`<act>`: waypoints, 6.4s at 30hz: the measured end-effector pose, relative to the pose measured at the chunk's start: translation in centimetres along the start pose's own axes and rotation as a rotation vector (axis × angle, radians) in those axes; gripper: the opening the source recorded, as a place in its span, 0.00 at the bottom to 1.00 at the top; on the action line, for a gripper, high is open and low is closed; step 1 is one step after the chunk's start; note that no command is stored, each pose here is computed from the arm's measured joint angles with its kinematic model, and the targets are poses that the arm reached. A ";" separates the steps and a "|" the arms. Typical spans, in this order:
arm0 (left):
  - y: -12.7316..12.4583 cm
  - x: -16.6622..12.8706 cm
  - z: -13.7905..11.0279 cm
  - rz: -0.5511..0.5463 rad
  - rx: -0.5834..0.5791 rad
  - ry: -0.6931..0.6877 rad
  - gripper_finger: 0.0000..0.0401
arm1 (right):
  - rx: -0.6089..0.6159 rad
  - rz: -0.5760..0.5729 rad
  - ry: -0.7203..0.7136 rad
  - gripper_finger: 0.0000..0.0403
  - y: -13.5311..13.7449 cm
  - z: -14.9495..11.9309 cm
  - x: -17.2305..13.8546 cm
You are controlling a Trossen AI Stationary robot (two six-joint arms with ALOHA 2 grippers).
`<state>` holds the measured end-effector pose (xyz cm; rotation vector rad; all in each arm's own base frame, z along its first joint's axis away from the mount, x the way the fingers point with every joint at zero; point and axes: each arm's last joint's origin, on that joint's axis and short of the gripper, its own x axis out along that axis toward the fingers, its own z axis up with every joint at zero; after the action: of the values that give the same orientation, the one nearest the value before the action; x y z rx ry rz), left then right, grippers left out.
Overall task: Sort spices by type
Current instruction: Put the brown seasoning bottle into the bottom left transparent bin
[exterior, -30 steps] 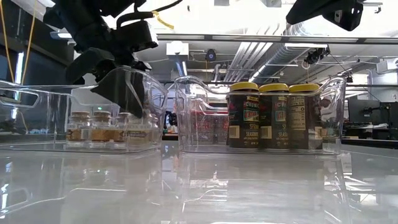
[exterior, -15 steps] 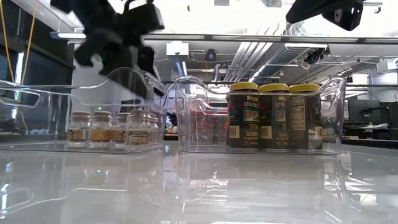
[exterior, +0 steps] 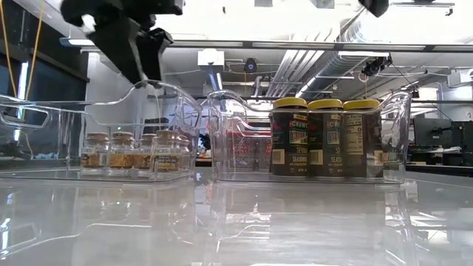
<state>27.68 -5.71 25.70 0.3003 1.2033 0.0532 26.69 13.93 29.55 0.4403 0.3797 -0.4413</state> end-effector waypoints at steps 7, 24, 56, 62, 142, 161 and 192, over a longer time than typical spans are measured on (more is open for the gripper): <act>0.7 -2.1 -1.5 -0.135 -0.016 -0.172 0.65 | 0.217 -0.257 -0.013 0.00 -4.7 4.1 2.2; 9.5 -5.1 -4.0 0.289 -0.672 -0.702 0.65 | 0.439 -0.678 0.290 0.00 -32.4 8.6 4.5; 12.1 -6.6 -3.9 0.370 -0.770 -0.885 0.65 | 0.565 -0.849 0.247 0.00 -42.5 6.6 6.8; 12.1 -6.6 -4.0 0.375 -0.763 -0.883 0.65 | 0.535 -0.763 0.307 0.00 -42.4 6.3 7.4; 11.9 -9.8 -6.5 0.492 -0.609 -0.880 0.65 | 0.015 -0.592 1.572 0.00 -16.2 -6.7 -0.5; 11.9 -9.8 -6.5 0.492 -0.606 -0.875 0.65 | 0.052 -0.591 1.547 0.00 -16.5 -8.0 -0.3; 11.6 -9.1 -7.0 0.545 -0.408 -0.731 0.65 | 0.551 -0.140 1.130 0.00 0.2 -12.9 4.9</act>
<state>19.32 4.98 34.69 0.2459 0.3443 0.6046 27.60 18.68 16.68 1.2030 1.4024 -0.3946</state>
